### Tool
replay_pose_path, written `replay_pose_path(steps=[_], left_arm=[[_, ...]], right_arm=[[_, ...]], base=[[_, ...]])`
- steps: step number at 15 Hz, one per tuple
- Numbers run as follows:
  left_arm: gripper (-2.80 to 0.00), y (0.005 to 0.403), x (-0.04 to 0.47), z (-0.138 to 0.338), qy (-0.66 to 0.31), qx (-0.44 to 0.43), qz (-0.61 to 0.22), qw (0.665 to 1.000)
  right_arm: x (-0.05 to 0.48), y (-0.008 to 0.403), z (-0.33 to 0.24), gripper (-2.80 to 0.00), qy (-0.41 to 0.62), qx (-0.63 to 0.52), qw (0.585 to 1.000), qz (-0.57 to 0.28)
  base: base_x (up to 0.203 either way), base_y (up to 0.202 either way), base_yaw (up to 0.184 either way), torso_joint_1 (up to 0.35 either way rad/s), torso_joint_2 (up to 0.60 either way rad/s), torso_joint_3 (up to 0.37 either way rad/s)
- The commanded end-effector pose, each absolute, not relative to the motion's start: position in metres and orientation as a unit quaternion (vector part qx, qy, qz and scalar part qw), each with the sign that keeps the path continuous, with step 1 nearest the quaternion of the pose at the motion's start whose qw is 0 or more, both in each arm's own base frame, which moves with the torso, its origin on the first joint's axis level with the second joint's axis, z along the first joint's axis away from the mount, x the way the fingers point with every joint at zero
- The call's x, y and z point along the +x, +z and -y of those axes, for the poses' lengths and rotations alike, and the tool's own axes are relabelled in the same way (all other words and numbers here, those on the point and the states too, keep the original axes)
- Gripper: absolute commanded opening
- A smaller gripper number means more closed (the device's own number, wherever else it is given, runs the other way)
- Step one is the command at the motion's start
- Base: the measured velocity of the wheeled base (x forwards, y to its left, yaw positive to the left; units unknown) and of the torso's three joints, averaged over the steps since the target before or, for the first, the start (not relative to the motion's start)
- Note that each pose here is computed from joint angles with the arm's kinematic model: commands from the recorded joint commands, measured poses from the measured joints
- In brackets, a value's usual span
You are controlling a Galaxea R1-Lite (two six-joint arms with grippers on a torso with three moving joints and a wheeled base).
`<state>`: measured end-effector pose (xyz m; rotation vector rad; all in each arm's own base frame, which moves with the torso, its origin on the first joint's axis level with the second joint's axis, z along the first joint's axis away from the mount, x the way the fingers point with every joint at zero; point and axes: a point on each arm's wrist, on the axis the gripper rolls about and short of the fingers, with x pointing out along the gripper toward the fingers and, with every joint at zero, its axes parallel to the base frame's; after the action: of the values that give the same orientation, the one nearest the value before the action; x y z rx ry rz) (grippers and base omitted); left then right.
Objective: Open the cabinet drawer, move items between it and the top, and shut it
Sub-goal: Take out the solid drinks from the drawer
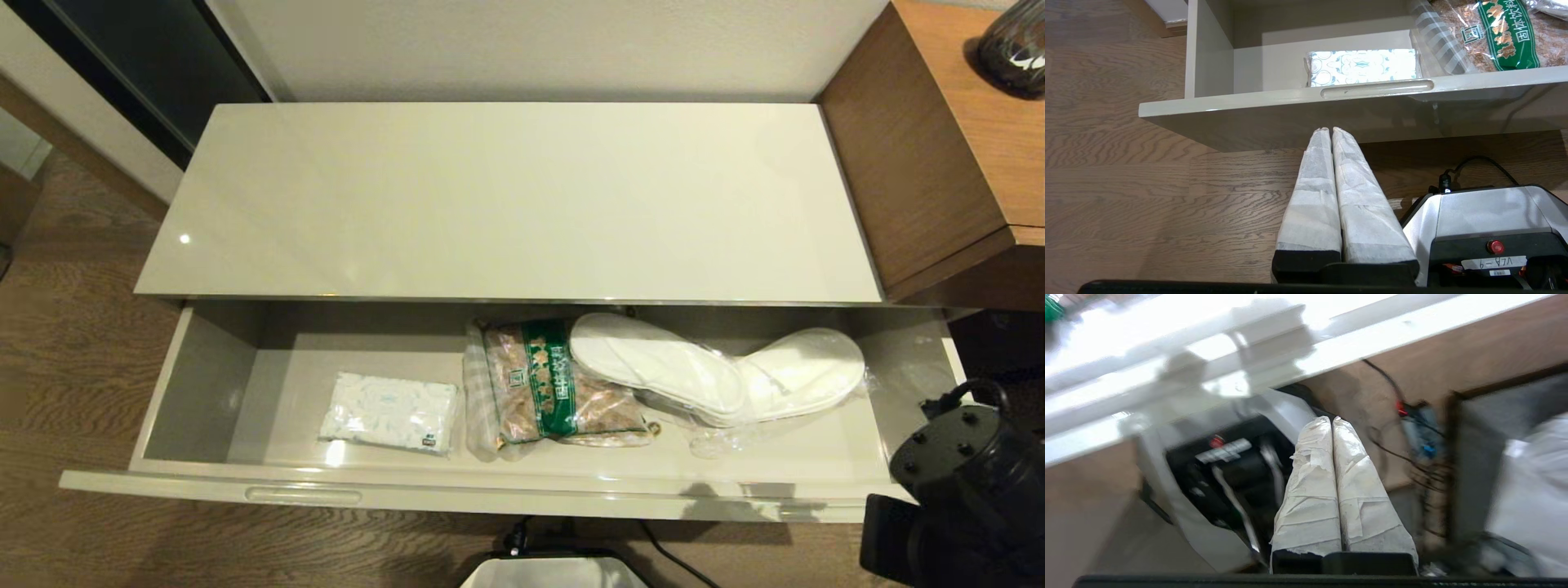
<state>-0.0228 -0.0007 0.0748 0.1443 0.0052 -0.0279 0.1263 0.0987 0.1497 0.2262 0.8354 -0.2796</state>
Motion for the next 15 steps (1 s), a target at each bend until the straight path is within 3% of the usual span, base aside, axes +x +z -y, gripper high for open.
replay_pose_path(steps=[1,7,8,15], left_arm=[[-2.80,0.075,-0.023,0.001,-0.014,0.073,-0.004,0.997],[-2.80,0.075,-0.023,0.001,-0.014,0.073,-0.004,0.997],[-2.80,0.075,-0.023,0.001,-0.014,0.073,-0.004,0.997],[-2.80,0.075,-0.023,0.001,-0.014,0.073,-0.004,0.997]], right_arm=[[0.130,0.167,-0.101,-2.80,-0.134,0.113,0.900,-0.398],[0.164,0.167,-0.123,-2.80,-0.127,0.052,0.900,-0.413],[0.166,0.172,-0.125,0.00,-0.123,0.059,0.903,-0.407],[0.174,0.205,-0.111,0.00,-0.110,0.249,0.865,-0.421]], base=[[0.000,0.000,0.000,0.000,0.00,0.000],[0.000,0.000,0.000,0.000,0.00,0.000],[0.000,0.000,0.000,0.000,0.00,0.000],[0.000,0.000,0.000,0.000,0.00,0.000]])
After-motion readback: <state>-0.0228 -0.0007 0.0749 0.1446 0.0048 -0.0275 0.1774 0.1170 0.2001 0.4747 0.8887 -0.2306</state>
